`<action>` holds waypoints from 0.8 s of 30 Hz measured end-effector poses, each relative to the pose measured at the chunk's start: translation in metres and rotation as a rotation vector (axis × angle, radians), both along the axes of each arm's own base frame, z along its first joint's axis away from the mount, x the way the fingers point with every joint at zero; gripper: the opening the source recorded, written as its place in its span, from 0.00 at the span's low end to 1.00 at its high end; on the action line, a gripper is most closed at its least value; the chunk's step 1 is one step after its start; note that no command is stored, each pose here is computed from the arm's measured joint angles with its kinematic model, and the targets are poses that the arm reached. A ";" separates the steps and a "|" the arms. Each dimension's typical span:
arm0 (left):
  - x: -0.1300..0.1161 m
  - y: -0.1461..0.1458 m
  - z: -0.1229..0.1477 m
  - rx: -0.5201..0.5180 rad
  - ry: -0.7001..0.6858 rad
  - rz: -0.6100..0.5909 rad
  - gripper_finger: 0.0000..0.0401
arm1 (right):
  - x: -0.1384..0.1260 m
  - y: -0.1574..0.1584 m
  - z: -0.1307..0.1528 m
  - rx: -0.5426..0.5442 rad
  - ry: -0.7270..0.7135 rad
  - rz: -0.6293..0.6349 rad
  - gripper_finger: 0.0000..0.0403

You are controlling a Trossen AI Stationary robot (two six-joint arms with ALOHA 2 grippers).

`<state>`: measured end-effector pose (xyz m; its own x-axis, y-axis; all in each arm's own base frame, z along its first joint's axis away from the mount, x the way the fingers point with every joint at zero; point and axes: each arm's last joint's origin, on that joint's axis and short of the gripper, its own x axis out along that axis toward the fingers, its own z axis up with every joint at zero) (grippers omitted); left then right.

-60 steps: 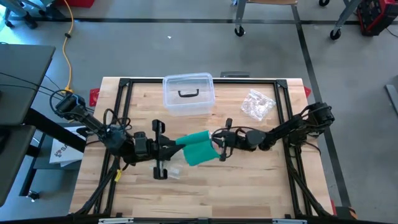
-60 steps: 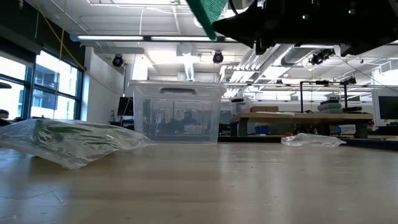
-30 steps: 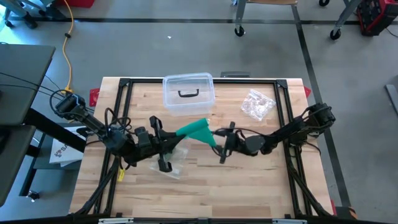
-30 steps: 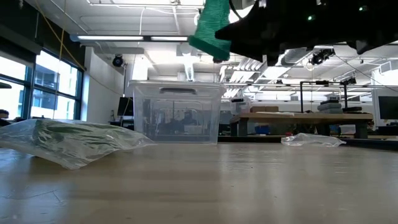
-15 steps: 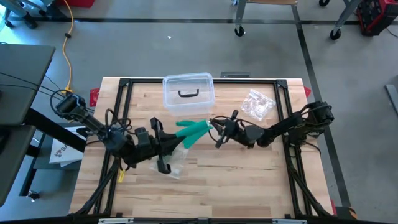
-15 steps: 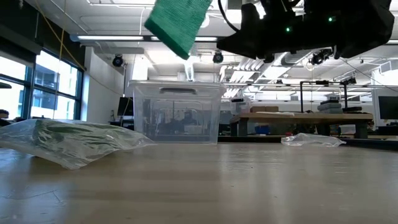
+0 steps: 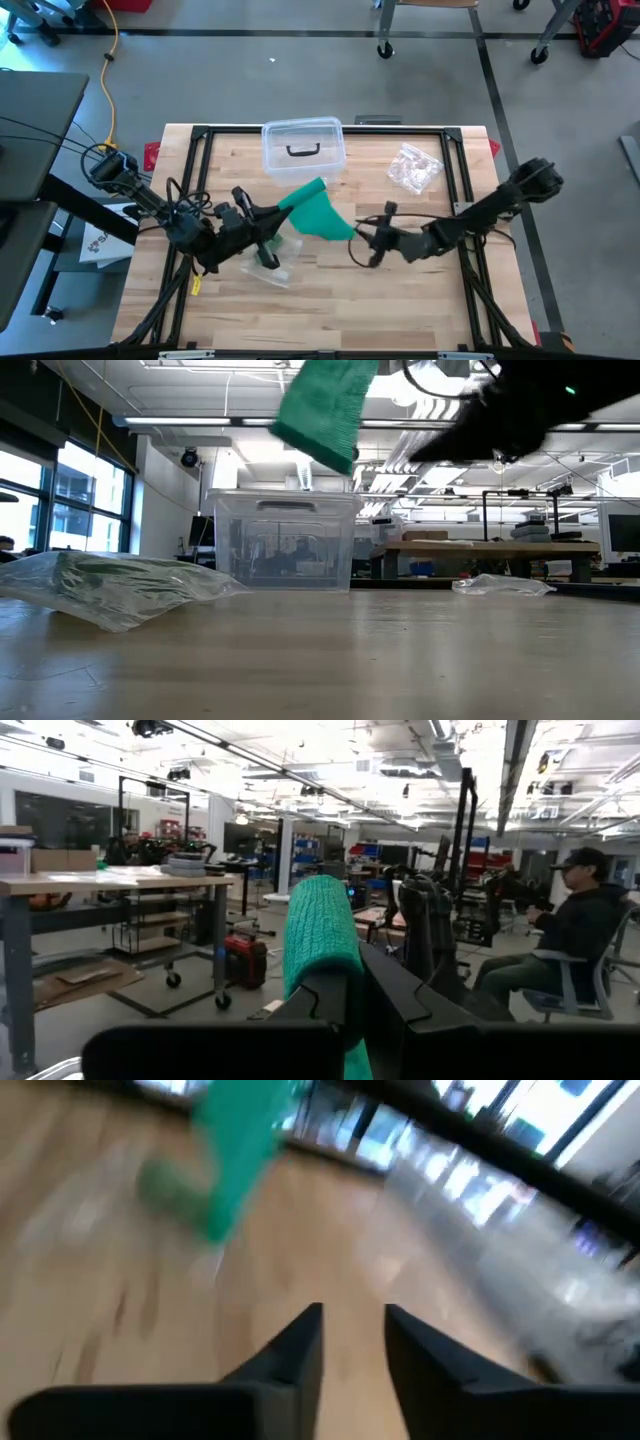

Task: Roll bandage
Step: Roll the dark green bandage

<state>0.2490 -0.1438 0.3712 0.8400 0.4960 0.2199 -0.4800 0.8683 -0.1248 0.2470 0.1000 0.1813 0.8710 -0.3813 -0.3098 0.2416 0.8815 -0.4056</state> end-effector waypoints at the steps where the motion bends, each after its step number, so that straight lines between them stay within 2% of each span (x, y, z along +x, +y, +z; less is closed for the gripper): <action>1: 0.000 0.001 0.000 0.000 0.000 0.002 0.02 | -0.006 0.001 -0.004 0.022 0.048 0.006 0.31; 4: 0.001 0.002 0.000 0.002 0.003 0.008 0.02 | -0.018 0.005 -0.011 0.106 0.178 0.087 0.43; 6: 0.002 0.003 0.000 0.002 0.003 0.012 0.02 | -0.023 0.012 -0.017 0.107 0.241 0.190 0.48; 7: 0.002 0.003 0.000 0.002 0.003 0.011 0.02 | -0.025 0.017 -0.021 0.090 0.228 0.236 0.50; 9: 0.002 0.003 0.000 0.003 0.002 0.009 0.02 | -0.030 0.022 -0.029 0.063 0.110 0.277 0.51; 12: 0.002 0.003 0.000 0.008 0.001 0.000 0.02 | -0.034 0.015 -0.036 0.071 -0.160 0.206 0.52; 14: 0.002 0.002 0.000 0.005 -0.003 -0.006 0.02 | -0.035 0.007 -0.038 0.075 -0.289 0.169 0.52; 16: 0.002 0.003 0.000 0.008 -0.007 -0.012 0.02 | -0.030 0.000 -0.036 0.082 -0.391 0.191 0.52; 21: 0.003 0.004 0.001 0.011 -0.018 -0.024 0.02 | 0.003 -0.008 -0.042 0.097 -0.473 0.323 0.52; 24: 0.003 0.004 0.001 0.012 -0.018 -0.025 0.02 | 0.019 -0.014 -0.044 0.100 -0.484 0.287 0.52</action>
